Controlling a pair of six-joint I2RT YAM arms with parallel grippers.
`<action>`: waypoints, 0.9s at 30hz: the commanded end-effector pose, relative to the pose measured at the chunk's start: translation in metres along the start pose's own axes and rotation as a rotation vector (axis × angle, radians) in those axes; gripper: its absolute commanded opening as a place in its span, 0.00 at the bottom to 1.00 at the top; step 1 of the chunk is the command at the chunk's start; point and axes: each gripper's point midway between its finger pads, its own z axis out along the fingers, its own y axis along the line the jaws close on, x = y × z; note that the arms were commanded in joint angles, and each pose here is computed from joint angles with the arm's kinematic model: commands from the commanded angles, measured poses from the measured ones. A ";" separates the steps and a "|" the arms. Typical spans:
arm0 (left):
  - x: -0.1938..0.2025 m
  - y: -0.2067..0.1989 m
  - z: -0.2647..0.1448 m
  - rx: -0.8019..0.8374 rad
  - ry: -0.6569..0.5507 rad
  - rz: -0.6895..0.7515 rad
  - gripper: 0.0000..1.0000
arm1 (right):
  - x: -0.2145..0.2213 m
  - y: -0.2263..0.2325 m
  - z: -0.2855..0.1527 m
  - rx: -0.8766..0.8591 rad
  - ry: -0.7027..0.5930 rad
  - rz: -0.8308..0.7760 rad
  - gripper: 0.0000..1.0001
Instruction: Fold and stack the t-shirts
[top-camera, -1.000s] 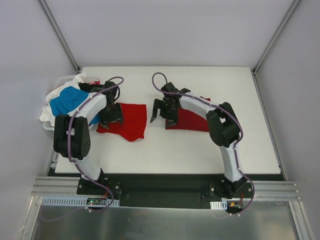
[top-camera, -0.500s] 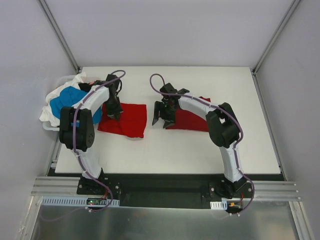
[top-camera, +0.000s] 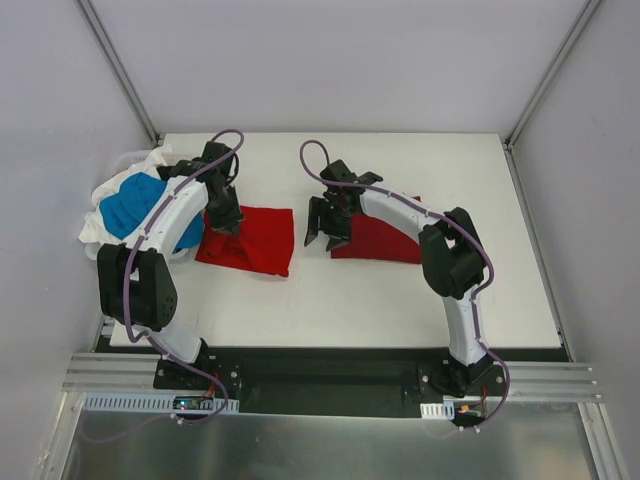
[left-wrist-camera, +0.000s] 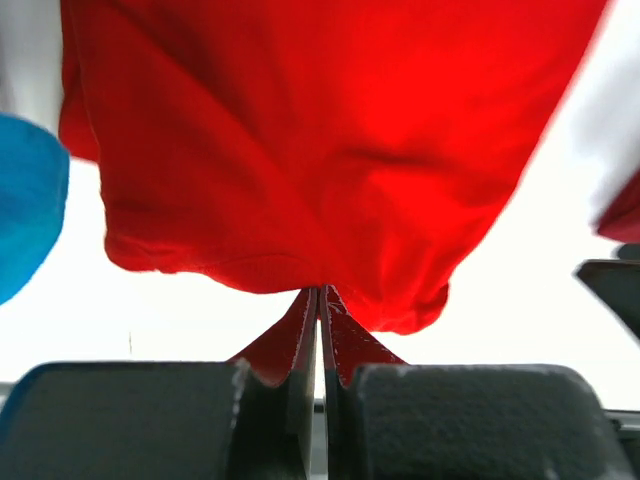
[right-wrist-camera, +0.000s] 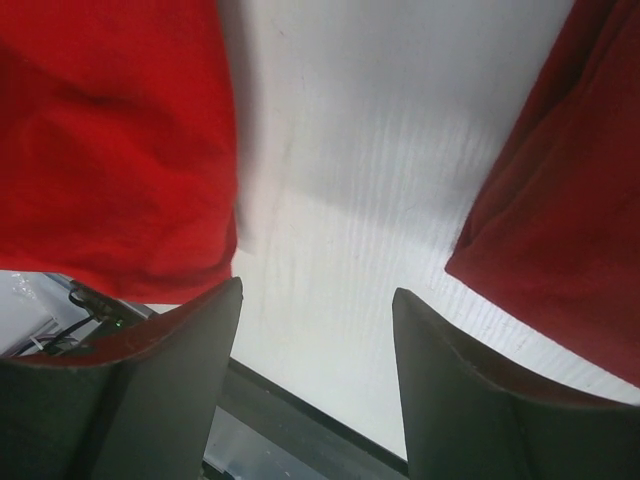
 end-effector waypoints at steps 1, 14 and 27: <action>0.026 0.009 -0.003 -0.012 0.059 -0.009 0.00 | -0.008 0.016 -0.013 -0.024 -0.029 -0.026 0.65; 0.097 0.026 0.014 0.007 0.289 0.027 0.96 | -0.006 0.012 -0.019 -0.010 -0.037 -0.042 0.66; -0.006 -0.017 -0.012 0.103 -0.066 -0.022 0.00 | -0.009 0.016 -0.021 -0.004 -0.028 -0.058 0.45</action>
